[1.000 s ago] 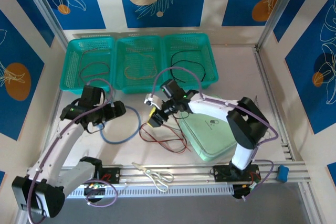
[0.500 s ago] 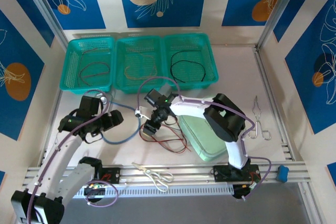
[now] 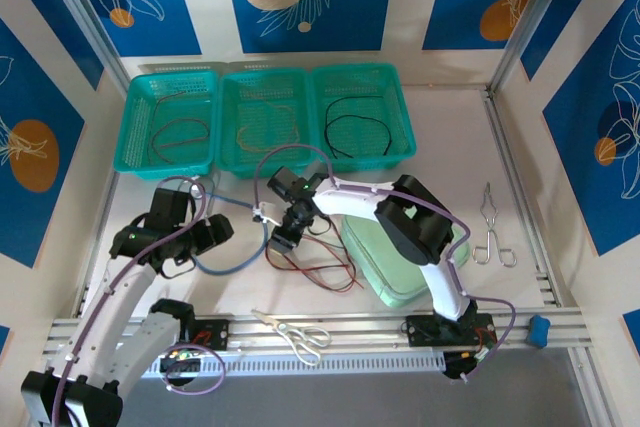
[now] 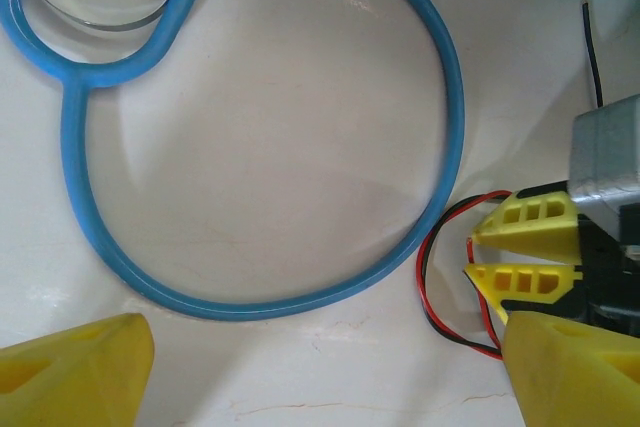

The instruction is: Untangle the cables

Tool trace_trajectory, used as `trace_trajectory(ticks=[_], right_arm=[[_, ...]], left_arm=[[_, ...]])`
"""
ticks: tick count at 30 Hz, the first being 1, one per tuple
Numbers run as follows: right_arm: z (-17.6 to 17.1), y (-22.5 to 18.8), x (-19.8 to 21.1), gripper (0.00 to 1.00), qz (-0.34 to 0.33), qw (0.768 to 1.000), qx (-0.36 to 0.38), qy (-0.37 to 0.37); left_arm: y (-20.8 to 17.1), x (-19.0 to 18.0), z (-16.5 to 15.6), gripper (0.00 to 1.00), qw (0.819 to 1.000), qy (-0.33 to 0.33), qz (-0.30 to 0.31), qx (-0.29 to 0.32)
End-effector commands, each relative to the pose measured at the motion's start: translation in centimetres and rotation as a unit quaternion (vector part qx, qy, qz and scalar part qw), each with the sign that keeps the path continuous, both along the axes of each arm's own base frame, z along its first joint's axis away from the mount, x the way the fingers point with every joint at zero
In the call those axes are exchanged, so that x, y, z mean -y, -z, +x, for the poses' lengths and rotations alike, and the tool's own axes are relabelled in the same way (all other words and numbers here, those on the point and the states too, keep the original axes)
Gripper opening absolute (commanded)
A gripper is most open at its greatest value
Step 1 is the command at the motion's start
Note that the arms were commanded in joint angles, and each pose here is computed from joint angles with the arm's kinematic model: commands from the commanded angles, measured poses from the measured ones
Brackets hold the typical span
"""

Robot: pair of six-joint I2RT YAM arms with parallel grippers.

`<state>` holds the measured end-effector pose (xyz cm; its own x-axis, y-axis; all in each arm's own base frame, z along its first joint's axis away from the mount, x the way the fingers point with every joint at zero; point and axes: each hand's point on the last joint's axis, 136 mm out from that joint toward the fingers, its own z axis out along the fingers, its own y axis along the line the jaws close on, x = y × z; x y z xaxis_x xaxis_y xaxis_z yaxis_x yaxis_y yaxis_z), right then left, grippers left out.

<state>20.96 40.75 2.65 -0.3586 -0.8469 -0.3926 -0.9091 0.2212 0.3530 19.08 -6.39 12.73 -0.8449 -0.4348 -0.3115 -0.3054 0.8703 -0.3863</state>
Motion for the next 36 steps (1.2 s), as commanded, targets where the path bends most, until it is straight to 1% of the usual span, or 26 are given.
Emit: trace_trajectory(ticks=[1, 4, 6, 11, 14, 21, 26, 31, 36], right_arm=[[-0.7, 0.4, -0.2, 0.22, -0.016, 1.000, -0.018, -0.014], [-1.0, 0.9, -0.4, 0.17, -0.027, 0.999, -0.020, -0.022], [-1.1, 1.1, -0.4, 0.12, -0.032, 0.999, -0.019, -0.024], [-0.4, 0.4, -0.3, 0.00, -0.024, 1.000, -0.013, -0.007], [-0.3, -1.3, -0.3, 0.00, 0.002, 1.000, -0.014, 0.003], [0.8, -7.6, 0.0, 0.00, 0.086, 0.995, 0.018, 0.041], [2.3, -12.3, 0.9, 0.00, 0.150, 0.985, 0.043, 0.075], [4.5, -17.2, 1.5, 0.00, 0.224, 0.962, 0.114, 0.111], [5.6, -22.0, 2.2, 0.00, 0.284, 0.937, 0.156, 0.130]], left_arm=[[0.1, 0.0, -0.6, 0.88, 1.000, -0.003, -0.009, -0.011], [0.0, 0.0, -0.7, 0.88, 1.000, -0.003, -0.010, -0.010], [0.0, 0.0, -0.7, 0.88, 1.000, -0.003, -0.009, -0.009], [-0.2, 0.1, -0.6, 0.86, 1.000, -0.001, -0.011, -0.005], [-0.6, 0.3, -0.2, 0.85, 1.000, 0.003, -0.016, 0.000], [-2.5, 1.7, 1.7, 0.83, 0.998, 0.025, -0.043, 0.033], [-4.3, 2.7, 3.3, 0.82, 0.996, 0.045, -0.058, 0.056], [-5.3, 3.5, 4.4, 0.82, 0.994, 0.060, -0.068, 0.062], [-5.5, 4.5, 5.0, 0.82, 0.992, 0.072, -0.079, 0.065]])
